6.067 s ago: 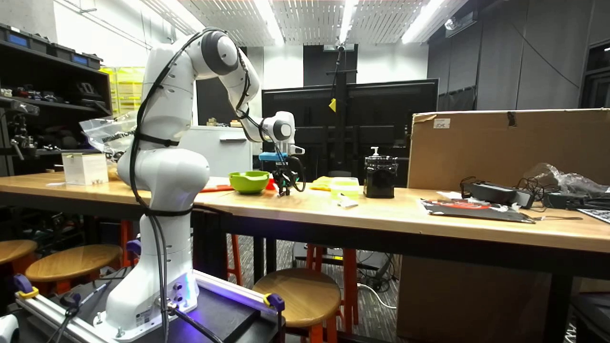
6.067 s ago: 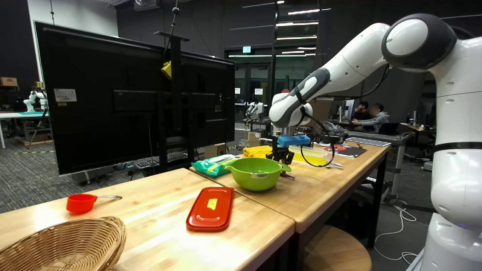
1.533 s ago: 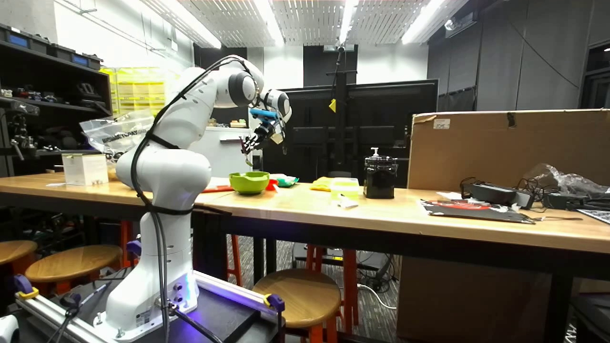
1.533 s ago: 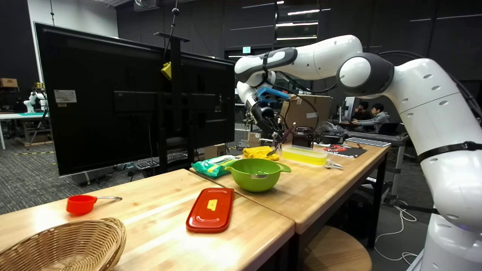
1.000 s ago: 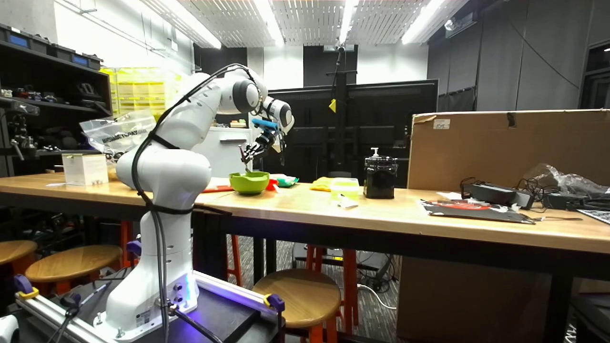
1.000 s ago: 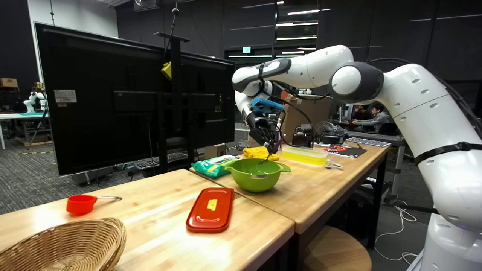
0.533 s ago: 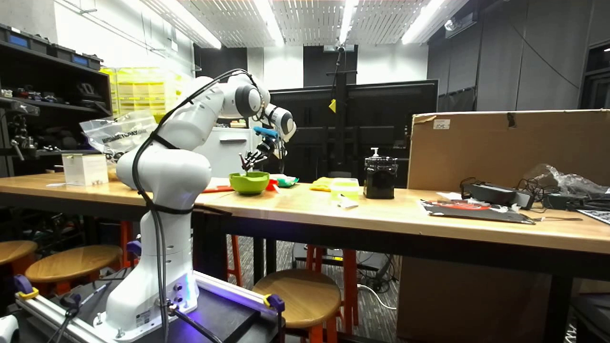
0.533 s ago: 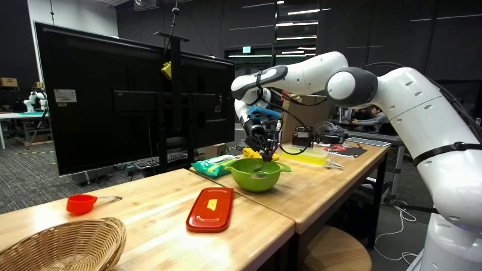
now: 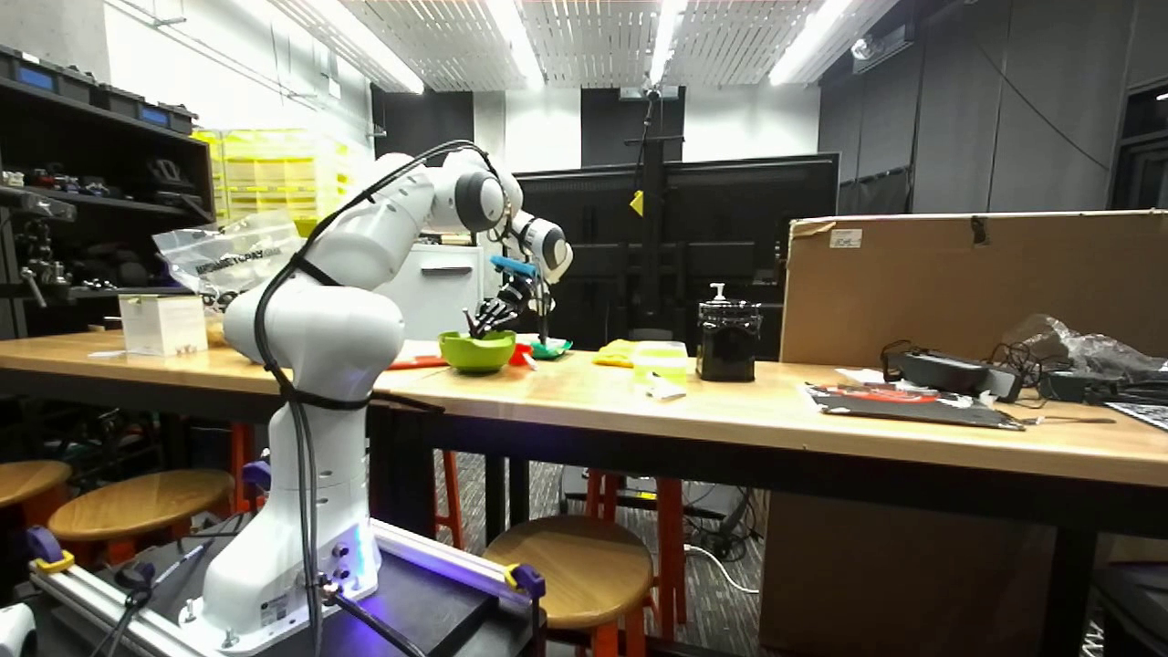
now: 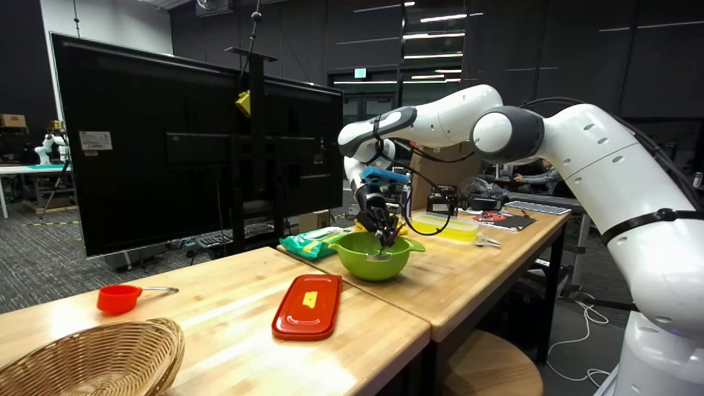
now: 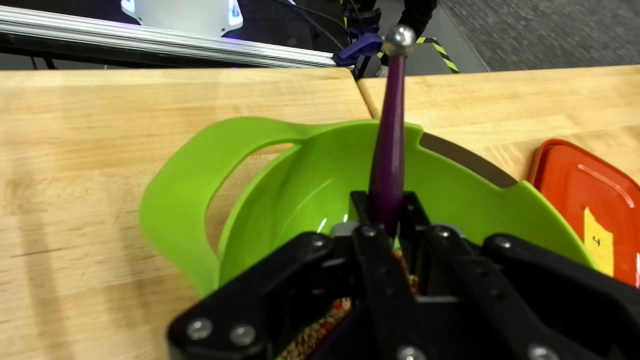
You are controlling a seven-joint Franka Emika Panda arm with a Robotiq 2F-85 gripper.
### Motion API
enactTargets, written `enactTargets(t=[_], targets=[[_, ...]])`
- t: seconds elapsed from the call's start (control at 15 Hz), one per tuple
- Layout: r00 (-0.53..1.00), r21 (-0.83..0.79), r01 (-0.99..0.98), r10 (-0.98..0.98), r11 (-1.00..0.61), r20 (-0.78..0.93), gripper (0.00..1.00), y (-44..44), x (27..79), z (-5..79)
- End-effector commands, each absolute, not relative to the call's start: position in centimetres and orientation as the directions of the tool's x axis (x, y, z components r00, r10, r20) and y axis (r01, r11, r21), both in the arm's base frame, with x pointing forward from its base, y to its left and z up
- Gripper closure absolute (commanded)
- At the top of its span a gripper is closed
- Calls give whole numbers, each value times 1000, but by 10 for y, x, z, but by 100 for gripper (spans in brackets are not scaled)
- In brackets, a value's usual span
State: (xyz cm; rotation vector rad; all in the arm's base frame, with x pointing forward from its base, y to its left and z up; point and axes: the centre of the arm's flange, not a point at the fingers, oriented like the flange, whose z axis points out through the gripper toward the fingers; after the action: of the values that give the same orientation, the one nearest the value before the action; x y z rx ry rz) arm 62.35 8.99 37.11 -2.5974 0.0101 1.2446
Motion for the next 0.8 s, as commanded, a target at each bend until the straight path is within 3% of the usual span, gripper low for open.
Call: enactTargets(t=[0.0,0.73], targets=[[634,-229,-139,91,-964,-768,96,83,624,364],[606,-191,-149,63,-970,-793,96,74,641,354]])
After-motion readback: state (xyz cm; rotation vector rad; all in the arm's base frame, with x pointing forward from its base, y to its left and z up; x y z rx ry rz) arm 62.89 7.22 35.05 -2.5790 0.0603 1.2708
